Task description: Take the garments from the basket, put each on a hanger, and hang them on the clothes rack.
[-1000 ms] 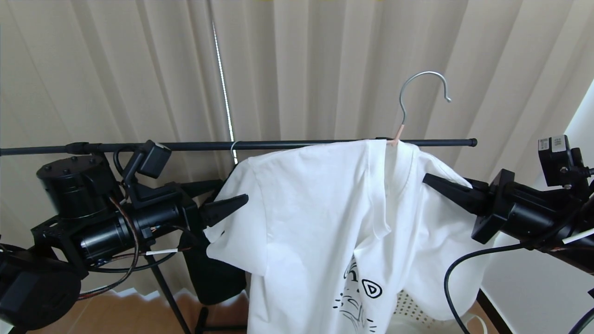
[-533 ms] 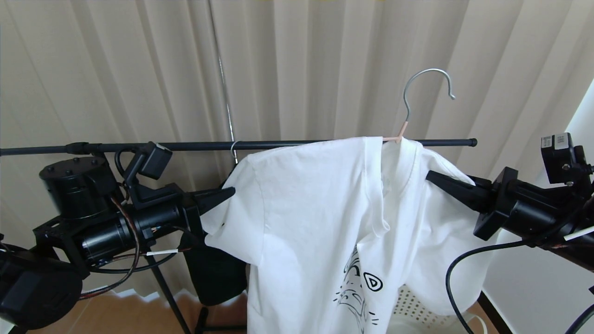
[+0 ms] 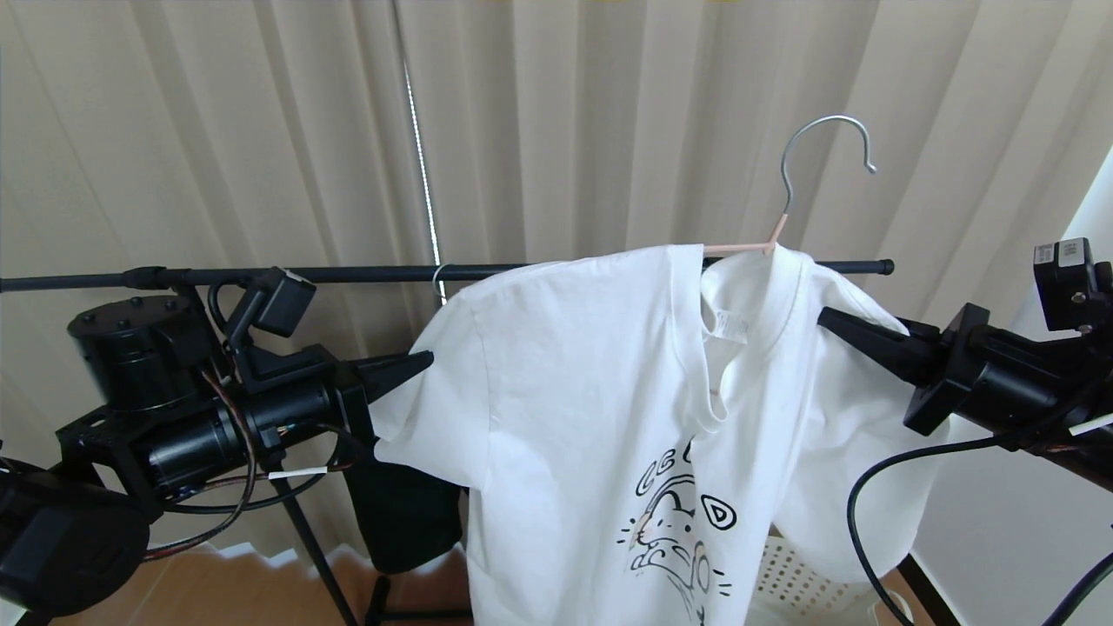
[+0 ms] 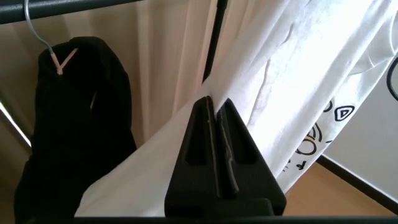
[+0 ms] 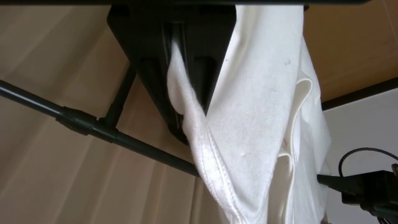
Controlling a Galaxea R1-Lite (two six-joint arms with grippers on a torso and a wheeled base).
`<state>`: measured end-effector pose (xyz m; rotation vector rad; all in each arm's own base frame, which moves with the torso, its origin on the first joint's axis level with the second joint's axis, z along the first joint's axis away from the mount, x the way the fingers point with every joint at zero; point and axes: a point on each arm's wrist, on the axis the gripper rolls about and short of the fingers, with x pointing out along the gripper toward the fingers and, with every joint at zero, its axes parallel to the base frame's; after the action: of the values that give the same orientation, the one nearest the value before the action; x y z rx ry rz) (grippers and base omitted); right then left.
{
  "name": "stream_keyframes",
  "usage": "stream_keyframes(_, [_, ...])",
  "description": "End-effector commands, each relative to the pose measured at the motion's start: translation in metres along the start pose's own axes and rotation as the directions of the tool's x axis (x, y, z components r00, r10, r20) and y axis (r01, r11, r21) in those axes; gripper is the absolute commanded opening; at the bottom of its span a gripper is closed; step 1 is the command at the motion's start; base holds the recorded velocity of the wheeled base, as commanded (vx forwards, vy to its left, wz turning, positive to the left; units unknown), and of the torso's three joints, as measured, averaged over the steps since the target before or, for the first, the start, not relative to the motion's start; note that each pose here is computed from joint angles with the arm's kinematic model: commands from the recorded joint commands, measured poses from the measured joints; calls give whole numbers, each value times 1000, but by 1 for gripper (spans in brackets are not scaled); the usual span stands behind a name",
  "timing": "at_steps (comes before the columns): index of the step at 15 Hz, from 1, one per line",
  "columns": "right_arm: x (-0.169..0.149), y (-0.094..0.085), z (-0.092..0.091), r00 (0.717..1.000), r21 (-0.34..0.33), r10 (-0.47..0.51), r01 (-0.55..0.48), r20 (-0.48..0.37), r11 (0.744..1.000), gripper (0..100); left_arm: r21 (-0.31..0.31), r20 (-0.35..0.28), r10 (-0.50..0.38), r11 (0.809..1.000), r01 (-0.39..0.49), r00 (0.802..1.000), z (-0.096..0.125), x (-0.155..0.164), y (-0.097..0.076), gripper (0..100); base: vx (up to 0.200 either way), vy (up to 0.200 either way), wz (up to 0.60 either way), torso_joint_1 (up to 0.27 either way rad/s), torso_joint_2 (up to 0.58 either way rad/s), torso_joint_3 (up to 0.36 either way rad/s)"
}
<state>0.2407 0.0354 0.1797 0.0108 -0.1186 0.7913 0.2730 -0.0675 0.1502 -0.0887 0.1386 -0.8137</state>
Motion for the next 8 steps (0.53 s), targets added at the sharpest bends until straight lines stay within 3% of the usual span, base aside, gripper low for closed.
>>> stream_keyframes(1, [-2,-3,0,1000,1,-14,14,1,1000,0,-1,0,2,1000,-2,1000,0,0,1,0,0,0,0,0,0,0])
stream_keyframes(8, [-5,-8,3,1000,-7,-23,23,6,1000,0,-12,-9,35,999,-35,999,-4,-1,13,0,0,0,0,0,0,0])
